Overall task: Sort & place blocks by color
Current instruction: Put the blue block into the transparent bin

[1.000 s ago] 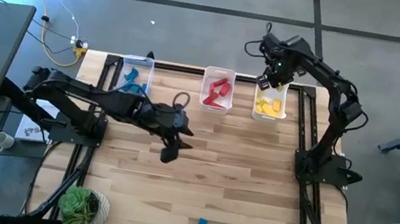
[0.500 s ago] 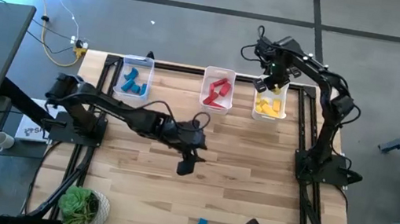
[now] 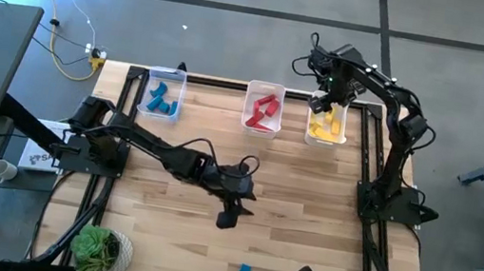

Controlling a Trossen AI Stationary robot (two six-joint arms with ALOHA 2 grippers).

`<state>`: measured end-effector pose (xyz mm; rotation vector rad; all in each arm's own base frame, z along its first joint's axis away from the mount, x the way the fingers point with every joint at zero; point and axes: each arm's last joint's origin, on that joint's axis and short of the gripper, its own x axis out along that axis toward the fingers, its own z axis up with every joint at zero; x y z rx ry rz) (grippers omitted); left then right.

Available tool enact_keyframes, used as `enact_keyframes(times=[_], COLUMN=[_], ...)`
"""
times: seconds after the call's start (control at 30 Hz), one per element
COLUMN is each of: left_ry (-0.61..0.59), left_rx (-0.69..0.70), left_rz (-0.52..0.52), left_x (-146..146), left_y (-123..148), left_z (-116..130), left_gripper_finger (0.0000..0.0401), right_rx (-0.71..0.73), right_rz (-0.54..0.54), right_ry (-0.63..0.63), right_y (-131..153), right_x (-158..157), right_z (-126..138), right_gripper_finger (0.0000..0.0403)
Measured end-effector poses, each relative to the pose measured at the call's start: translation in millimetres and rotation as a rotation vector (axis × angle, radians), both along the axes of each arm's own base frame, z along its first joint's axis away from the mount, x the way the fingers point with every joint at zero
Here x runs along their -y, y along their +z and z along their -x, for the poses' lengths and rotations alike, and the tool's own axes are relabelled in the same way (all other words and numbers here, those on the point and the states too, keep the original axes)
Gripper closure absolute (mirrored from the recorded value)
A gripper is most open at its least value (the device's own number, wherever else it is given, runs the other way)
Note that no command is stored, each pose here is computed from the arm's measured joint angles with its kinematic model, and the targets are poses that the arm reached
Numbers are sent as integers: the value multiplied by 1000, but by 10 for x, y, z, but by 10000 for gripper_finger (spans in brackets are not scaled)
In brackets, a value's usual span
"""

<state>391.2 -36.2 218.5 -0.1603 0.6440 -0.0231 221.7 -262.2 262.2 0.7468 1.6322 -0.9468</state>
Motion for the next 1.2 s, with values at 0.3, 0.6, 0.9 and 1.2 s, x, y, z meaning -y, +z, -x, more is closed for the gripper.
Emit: enact_keyframes(times=[0.3, 0.6, 0.9, 1.2], left_ry=[-49, -116, -159, -207], left_rx=[23, 24, 82, 153], left_rz=[23, 15, -114, -139], left_x=[28, 184, 587, 817], left_y=[20, 20, 53, 61], left_z=[-11, 8, 64, 68], left_gripper_finger=[200, 161, 151, 152], right_rx=[36, 159, 287, 320], right_rz=[42, 155, 245, 284], right_ry=[38, 24, -31, 6], right_y=[224, 636, 925, 945], right_x=[-299, -830, -1389, -1656], right_z=[-116, -202, -260, -382], right_gripper_finger=[179, 179, 179, 179])
